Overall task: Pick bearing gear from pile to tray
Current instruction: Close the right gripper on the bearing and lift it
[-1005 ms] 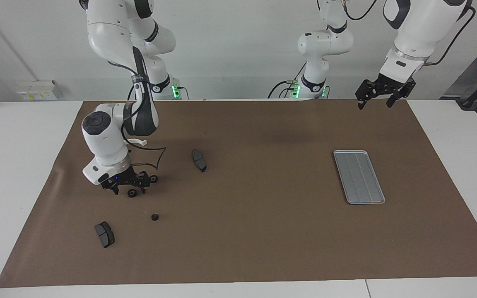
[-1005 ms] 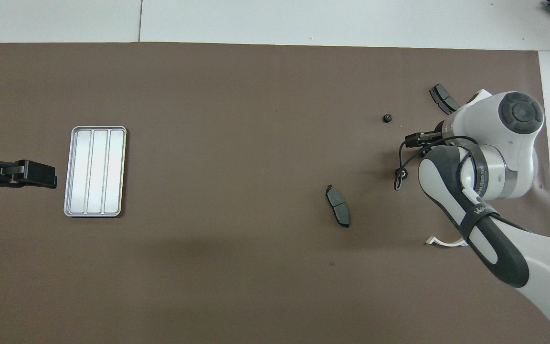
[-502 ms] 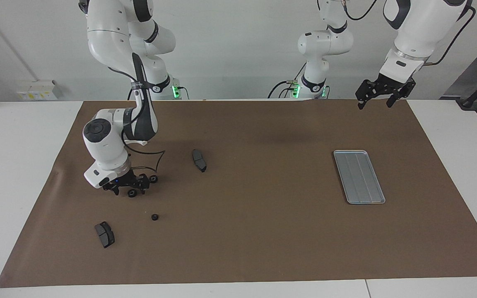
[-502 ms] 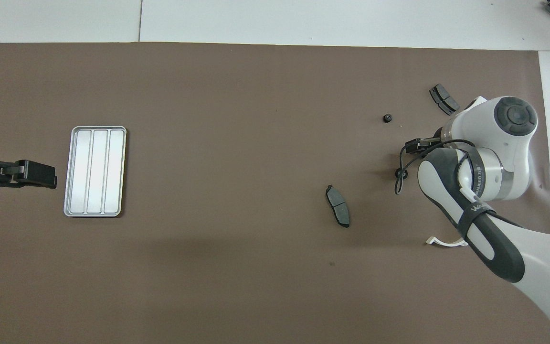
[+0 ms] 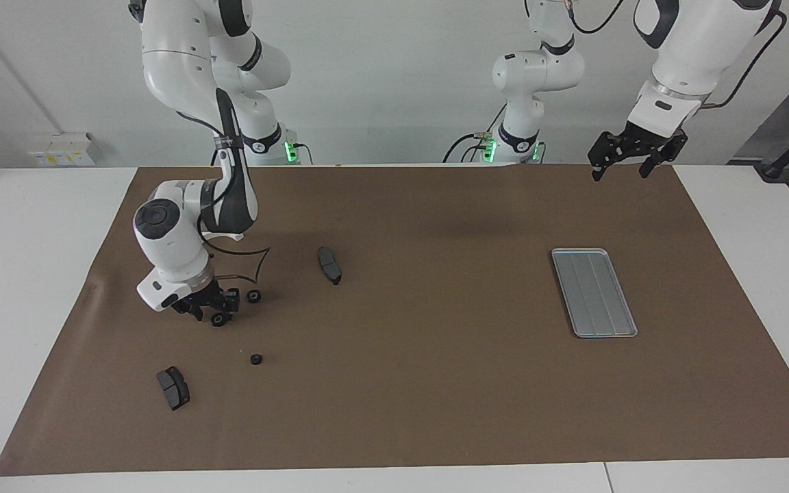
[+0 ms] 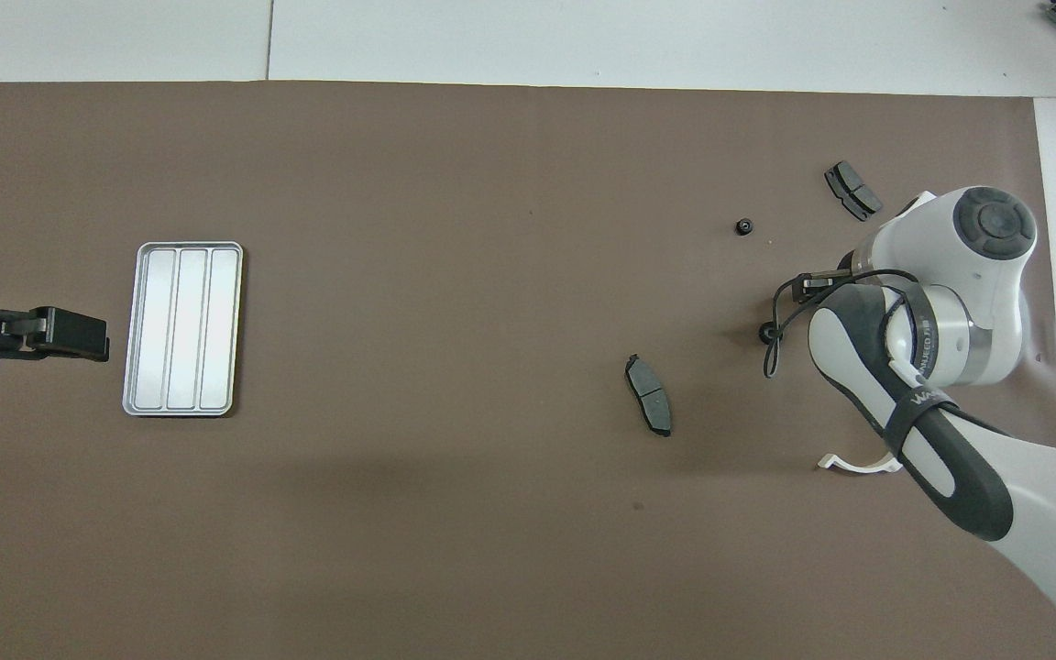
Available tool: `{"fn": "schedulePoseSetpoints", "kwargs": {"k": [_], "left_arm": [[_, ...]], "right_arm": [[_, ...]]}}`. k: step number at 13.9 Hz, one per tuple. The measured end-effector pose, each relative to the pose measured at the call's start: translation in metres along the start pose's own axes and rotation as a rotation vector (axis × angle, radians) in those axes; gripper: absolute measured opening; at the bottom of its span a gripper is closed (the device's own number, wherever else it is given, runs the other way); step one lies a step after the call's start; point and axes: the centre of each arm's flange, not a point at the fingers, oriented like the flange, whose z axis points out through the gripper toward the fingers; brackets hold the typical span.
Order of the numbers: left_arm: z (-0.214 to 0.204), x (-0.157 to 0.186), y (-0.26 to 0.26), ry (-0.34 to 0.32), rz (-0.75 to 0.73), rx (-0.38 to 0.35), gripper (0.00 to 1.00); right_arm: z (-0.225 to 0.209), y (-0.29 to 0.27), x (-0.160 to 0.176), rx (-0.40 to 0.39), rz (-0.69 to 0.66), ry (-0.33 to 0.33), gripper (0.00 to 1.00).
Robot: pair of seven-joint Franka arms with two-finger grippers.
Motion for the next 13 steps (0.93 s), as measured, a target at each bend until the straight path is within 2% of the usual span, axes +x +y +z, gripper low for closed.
{"fn": "schedulePoseSetpoints", "kwargs": {"k": [6, 8, 10, 11, 13], "left_arm": [[0.0, 0.0, 0.0, 0.0, 0.0, 0.0, 1.0], [0.0, 0.0, 0.0, 0.0, 0.0, 0.0, 1.0], [0.0, 0.0, 0.0, 0.0, 0.0, 0.0, 1.0], [0.0, 0.0, 0.0, 0.0, 0.0, 0.0, 1.0], [0.0, 0.0, 0.0001, 0.0, 0.0, 0.0, 1.0]], "right_arm": [[0.0015, -0.0002, -0.0011, 0.018, 0.018, -0.003, 0.63], [0.002, -0.0002, -0.0014, 0.018, 0.018, -0.004, 0.59], [0.0019, -0.0007, -0.0015, 0.02, 0.019, -0.004, 0.39], [0.0018, -0.001, -0.0014, 0.02, 0.019, -0.004, 0.34], [0.0018, -0.001, -0.0014, 0.021, 0.019, -0.004, 0.34]]}}
